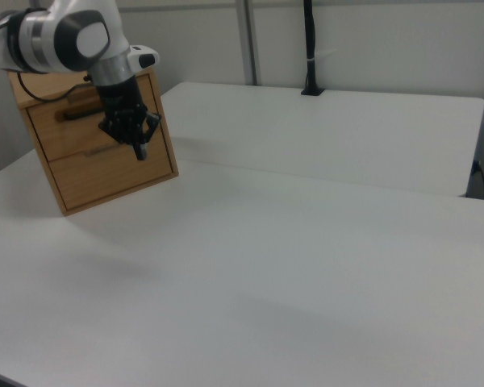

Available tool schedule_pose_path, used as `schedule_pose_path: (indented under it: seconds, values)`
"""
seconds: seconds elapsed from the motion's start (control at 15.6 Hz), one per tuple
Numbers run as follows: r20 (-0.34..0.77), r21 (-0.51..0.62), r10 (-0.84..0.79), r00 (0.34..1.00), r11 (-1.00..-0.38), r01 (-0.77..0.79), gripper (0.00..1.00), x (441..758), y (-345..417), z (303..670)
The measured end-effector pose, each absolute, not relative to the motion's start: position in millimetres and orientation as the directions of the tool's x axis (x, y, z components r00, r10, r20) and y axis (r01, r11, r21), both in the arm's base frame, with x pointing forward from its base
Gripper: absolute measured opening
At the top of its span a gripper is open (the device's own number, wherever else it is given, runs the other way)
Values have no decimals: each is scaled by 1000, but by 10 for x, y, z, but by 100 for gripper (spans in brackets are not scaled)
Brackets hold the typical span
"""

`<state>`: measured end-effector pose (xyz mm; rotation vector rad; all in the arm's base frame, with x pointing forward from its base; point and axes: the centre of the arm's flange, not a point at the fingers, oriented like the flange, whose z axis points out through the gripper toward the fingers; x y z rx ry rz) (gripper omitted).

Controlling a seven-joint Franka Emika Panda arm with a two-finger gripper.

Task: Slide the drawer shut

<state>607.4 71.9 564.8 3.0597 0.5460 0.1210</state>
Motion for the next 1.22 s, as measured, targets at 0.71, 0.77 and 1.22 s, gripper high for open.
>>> schedule_pose_path:
  seconds: [0.71,0.77,1.22]
  values:
    - [41,69,53,998,-996,50,23,5568,45,6269]
    - [44,69,46,998,-997,43,33,5552,11,6291]
    - [44,66,-38,998,-997,-41,100,5540,-64,6268]
